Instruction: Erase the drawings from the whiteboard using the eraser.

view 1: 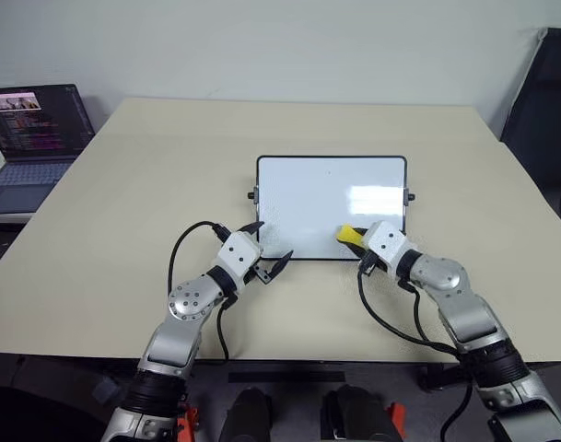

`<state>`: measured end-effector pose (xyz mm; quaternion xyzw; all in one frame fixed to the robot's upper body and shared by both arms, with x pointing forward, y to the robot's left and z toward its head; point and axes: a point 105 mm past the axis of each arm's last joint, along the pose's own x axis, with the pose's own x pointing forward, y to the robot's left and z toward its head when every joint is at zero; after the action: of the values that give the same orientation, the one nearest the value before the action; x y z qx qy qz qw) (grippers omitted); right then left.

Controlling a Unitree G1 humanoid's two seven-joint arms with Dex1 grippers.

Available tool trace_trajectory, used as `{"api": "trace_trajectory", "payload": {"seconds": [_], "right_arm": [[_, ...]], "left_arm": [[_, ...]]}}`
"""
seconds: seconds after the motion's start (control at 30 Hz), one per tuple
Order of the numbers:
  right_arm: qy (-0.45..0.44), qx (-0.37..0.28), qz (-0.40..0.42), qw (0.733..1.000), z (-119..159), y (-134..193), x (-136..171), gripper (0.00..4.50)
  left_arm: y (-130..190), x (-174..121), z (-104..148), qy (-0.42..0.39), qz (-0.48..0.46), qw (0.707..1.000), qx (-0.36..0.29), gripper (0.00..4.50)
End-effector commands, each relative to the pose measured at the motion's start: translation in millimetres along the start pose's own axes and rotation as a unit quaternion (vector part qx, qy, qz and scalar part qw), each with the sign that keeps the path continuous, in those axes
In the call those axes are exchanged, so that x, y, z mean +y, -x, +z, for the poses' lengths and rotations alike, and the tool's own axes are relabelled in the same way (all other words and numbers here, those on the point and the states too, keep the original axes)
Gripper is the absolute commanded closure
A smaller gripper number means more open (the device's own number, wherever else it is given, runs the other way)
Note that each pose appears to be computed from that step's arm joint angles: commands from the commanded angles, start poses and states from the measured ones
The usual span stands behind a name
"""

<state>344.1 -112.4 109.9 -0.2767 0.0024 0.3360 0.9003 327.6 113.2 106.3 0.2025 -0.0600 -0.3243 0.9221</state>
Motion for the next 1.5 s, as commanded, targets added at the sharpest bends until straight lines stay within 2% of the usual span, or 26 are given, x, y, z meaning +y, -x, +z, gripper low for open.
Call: {"api": "trace_trajectory", "payload": {"seconds": [0.03,0.2,0.27,0.37,0.5,0.7,0.83,1.07,1.5], "right_arm": [[-0.059,-0.029,-0.059,0.996,14,10,-22,3.47],[-0.117,-0.044,-0.125,0.984,28,30,-49,3.47],[-0.133,-0.032,-0.16,0.978,24,43,-61,3.47],[-0.146,0.003,-0.197,0.97,12,60,-71,3.47],[-0.186,0.079,-0.272,0.941,-19,94,-93,3.47],[-0.274,0.138,-0.339,0.889,-53,121,-105,3.47],[-0.322,0.159,-0.331,0.873,-63,122,-96,3.47],[-0.349,0.182,-0.298,0.87,-71,118,-78,3.47],[-0.353,0.188,-0.293,0.868,-77,118,-79,3.47]], "left_arm": [[-3,2,16,-0.006,0.001,1.0,-0.028,0.0],[-13,-11,34,0.015,-0.033,0.997,-0.061,0.0],[-18,-17,39,0.021,-0.059,0.996,-0.07,0.0],[-23,-26,46,0.052,-0.111,0.989,-0.086,0.0],[-23,-52,51,0.109,-0.254,0.957,-0.088,0.0],[-21,-64,44,0.101,-0.354,0.928,-0.064,0.0],[-21,-65,42,0.091,-0.38,0.919,-0.06,0.0],[-21,-69,31,0.066,-0.406,0.911,-0.044,0.0],[-19,-66,30,0.059,-0.407,0.911,-0.039,0.0]]}}
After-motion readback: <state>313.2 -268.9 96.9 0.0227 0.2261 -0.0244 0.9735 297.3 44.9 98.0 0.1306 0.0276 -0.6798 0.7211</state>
